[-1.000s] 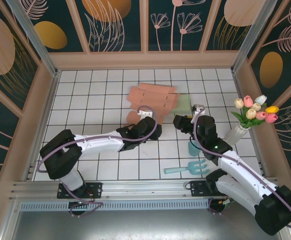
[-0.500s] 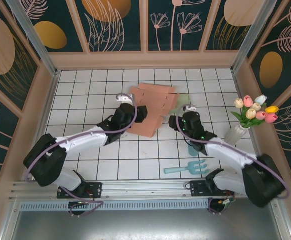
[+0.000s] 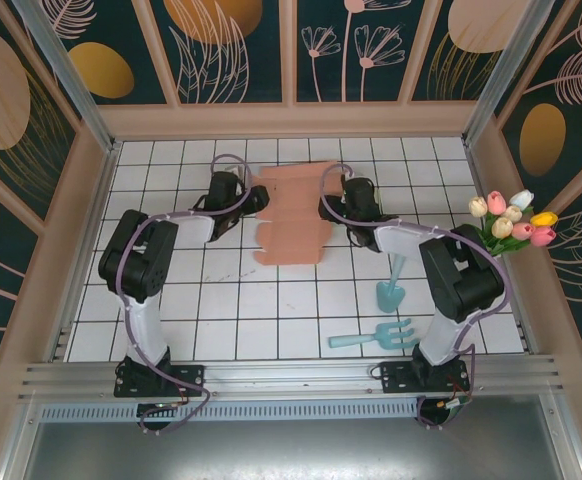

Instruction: Fold the paper box

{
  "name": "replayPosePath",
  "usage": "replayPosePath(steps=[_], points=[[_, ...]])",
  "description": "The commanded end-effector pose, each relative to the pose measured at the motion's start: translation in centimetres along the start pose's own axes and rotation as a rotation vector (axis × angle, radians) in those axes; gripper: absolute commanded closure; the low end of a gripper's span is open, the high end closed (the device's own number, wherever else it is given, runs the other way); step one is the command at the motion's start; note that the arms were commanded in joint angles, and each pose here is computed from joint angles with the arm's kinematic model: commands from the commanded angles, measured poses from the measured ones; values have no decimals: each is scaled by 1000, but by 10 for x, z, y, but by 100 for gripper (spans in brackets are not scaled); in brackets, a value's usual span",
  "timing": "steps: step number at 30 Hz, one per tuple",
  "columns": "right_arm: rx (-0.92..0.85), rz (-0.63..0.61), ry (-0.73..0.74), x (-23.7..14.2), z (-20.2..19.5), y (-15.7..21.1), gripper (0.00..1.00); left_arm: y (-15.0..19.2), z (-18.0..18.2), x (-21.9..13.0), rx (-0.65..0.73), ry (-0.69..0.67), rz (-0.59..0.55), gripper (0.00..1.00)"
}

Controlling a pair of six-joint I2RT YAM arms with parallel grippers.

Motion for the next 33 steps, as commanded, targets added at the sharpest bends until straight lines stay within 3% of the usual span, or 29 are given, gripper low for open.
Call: replayPosePath(steps=[1,4,12,15,18,19,22,27,30,33], points=[[-59,-31,-55,1,14,-17,40,-22,13,13,12,-1,-16,31],[-63,-35,-77,-1,15,-22,40,-22,39,27,-29,-33,12,33],[-106,-6,-141,-6,31,-36,40,-22,35,39,-13,123,15,41],[-150,-21,-147,-6,41,-51,40,-23,28,43,-4,205,16,62],[-228,-25,-159,-5,54,-69,40,-28,18,44,30,306,-17,96],[-254,-32,-166,-8,58,-76,40,-31,14,41,33,324,-38,100],[-331,-53,-189,-19,69,-91,40,-38,-6,13,112,398,-130,100],[-480,-30,-387,-33,103,-118,40,-5,-34,-35,309,241,-165,100],[-605,-18,-527,-40,132,-131,43,9,-40,-68,324,203,-220,100],[-699,64,-587,-40,141,-116,44,9,-35,-102,331,152,-301,100]])
Point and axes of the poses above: each hand's point on the last joint's axis, 136 mm out from that joint toward the fingers, its own x axis out along the fingers, its own z axis along the line the jaws close on, y = z × x, the point moved 7 cm from there along -x, back along the fingers, and after that the axes turned 10 degrees about x, right-handed, at the moved point
